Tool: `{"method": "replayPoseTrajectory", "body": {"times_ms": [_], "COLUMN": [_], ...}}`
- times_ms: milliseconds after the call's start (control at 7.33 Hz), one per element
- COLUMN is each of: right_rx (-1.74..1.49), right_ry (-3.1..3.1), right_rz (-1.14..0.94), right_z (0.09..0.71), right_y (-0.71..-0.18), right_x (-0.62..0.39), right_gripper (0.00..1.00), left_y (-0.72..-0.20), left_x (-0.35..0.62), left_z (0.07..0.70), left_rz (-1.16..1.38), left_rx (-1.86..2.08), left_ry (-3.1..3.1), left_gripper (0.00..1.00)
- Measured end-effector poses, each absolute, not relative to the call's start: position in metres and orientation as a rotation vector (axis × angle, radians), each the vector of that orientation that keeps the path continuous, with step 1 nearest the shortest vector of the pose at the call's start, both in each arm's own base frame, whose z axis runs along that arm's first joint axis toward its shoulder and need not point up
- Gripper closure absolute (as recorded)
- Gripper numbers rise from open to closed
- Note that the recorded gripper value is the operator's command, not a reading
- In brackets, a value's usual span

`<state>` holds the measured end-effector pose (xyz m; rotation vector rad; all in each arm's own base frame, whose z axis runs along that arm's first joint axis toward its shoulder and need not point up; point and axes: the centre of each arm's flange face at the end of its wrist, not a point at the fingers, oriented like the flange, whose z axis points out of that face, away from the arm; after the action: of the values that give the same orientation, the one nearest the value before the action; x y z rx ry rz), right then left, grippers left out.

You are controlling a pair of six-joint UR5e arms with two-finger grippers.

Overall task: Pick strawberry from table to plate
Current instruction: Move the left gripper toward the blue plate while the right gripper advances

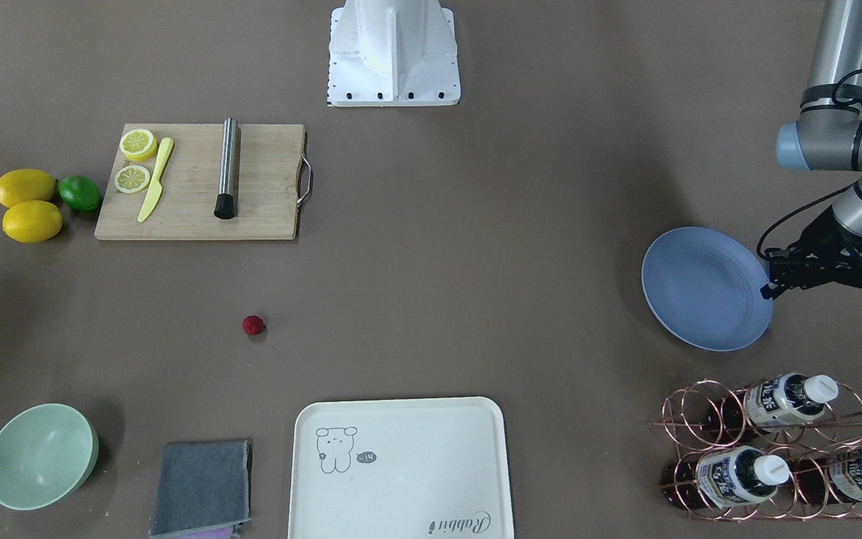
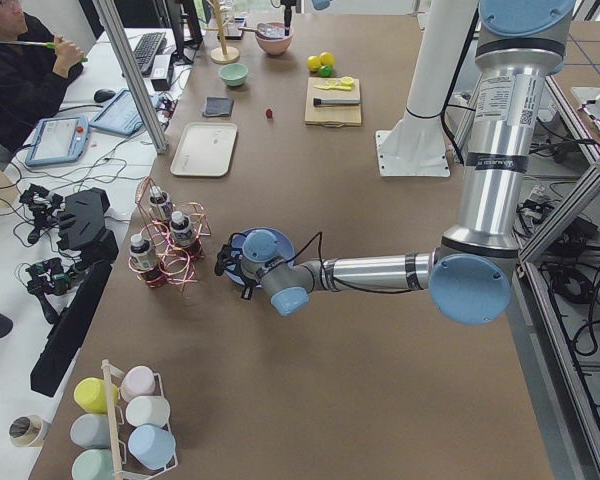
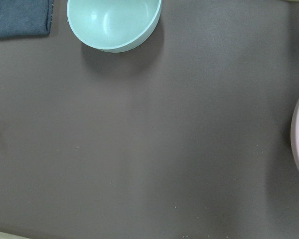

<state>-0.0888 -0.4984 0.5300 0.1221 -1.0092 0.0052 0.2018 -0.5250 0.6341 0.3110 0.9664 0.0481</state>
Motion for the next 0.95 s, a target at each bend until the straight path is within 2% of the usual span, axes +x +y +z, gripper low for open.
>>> {"method": "replayPoseTrajectory", "body": {"times_ms": [545, 955], "right_rx": [0.116, 0.133], "right_ry": [-1.047, -1.021], "right_rz": [0.027, 0.078], "right_z": [0.481, 0.419], "right_y": [-0.518, -0.537], "right_x": [-0.124, -0.206], "right_gripper": [0.00, 0.00], "left_y": [-0.558, -0.560], "left_x": [0.230, 0.250], "left_z": [0.539, 0.445], "left_rz": [-0.117, -0.254], "left_rx": [0.131, -0.001], "left_ry": [1.168, 1.300], "left_gripper": [1.00, 1.00]}}
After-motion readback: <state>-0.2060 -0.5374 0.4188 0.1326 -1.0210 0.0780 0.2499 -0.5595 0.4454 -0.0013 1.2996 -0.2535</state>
